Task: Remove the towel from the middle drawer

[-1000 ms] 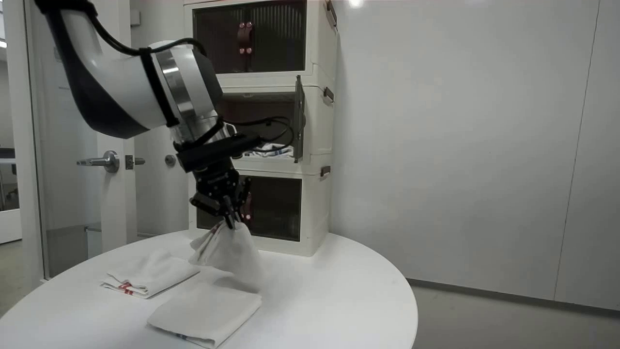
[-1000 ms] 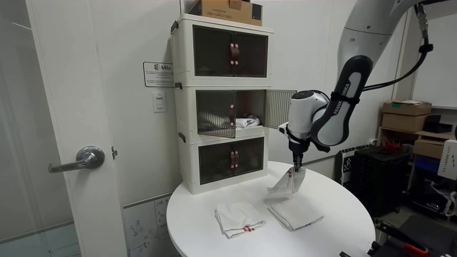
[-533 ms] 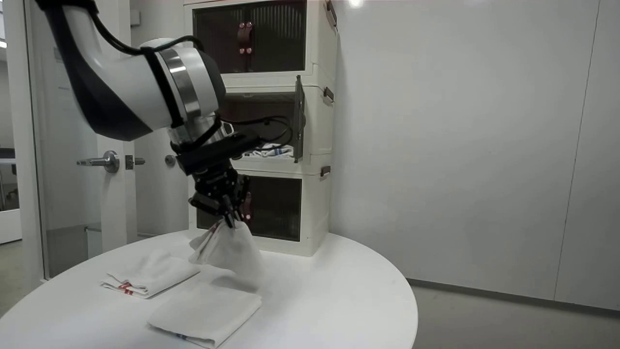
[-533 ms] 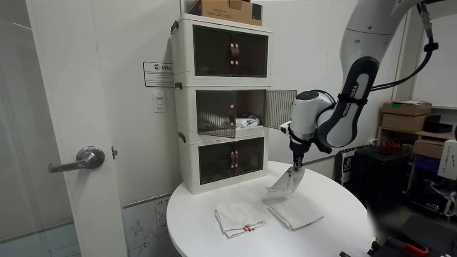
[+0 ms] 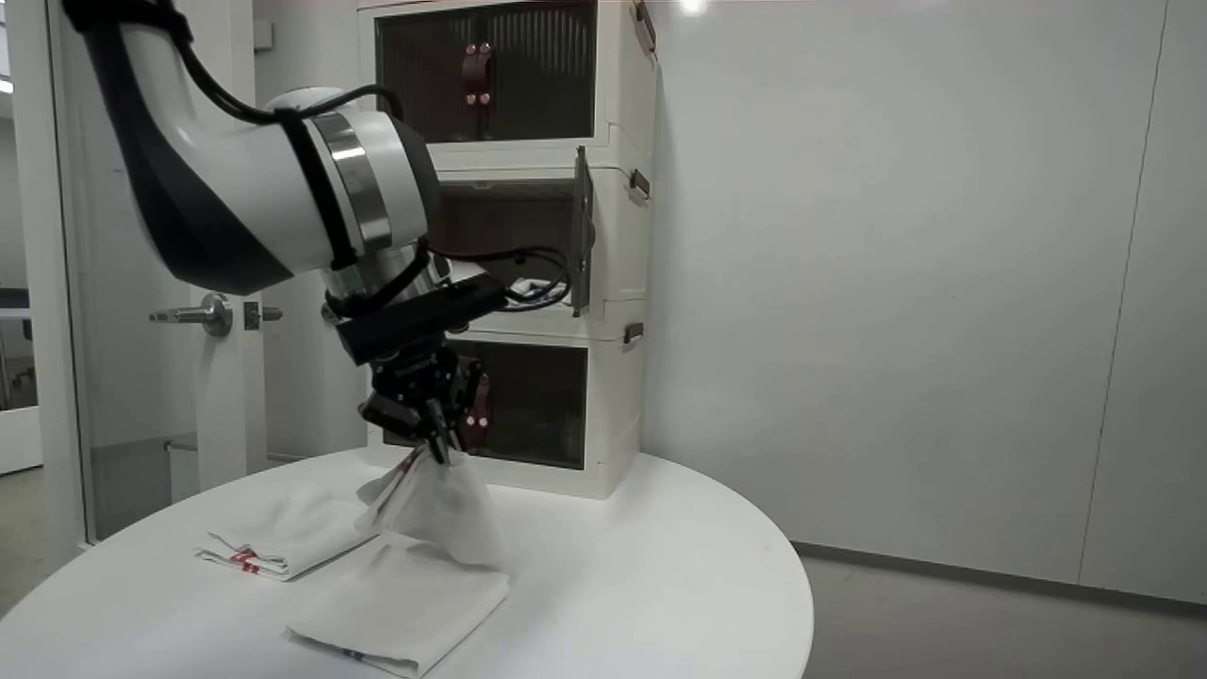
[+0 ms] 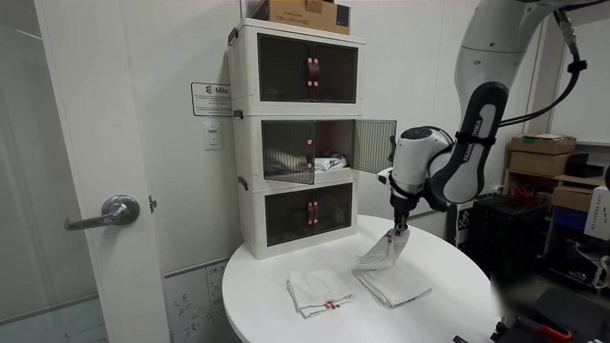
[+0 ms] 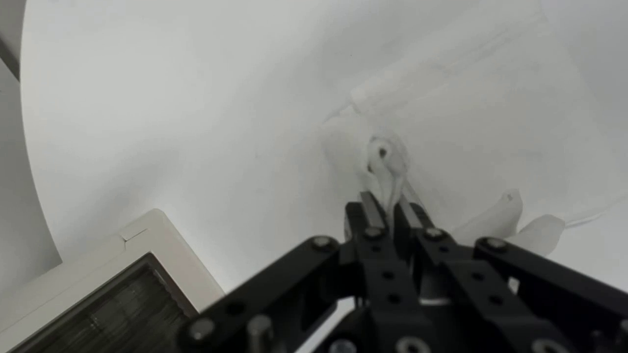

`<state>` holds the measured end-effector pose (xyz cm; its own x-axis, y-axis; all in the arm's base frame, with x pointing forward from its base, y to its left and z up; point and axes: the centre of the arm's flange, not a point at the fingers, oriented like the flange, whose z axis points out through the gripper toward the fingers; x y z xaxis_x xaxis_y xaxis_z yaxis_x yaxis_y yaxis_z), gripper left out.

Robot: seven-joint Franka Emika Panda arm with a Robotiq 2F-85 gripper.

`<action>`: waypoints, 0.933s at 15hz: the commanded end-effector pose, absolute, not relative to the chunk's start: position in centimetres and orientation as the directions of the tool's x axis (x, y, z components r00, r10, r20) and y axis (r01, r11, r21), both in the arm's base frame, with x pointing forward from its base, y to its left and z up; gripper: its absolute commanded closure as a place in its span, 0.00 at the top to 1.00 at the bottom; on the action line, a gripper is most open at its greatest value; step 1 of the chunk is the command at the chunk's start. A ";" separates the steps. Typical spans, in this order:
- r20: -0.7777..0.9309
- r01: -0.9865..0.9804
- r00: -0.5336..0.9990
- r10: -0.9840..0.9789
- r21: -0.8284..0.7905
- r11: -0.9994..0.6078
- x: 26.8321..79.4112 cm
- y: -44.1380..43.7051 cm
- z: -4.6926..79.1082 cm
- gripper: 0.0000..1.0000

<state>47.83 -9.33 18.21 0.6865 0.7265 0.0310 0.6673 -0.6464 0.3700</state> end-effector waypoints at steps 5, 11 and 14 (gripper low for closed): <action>0.039 0.690 0.667 0.744 0.343 -0.637 46.0 -9.6 16.1 0.49; 0.074 0.688 0.653 0.754 0.359 -0.631 46.1 -10.7 18.2 0.92; 0.097 0.680 0.648 0.755 0.372 -0.631 46.3 -11.7 20.1 1.00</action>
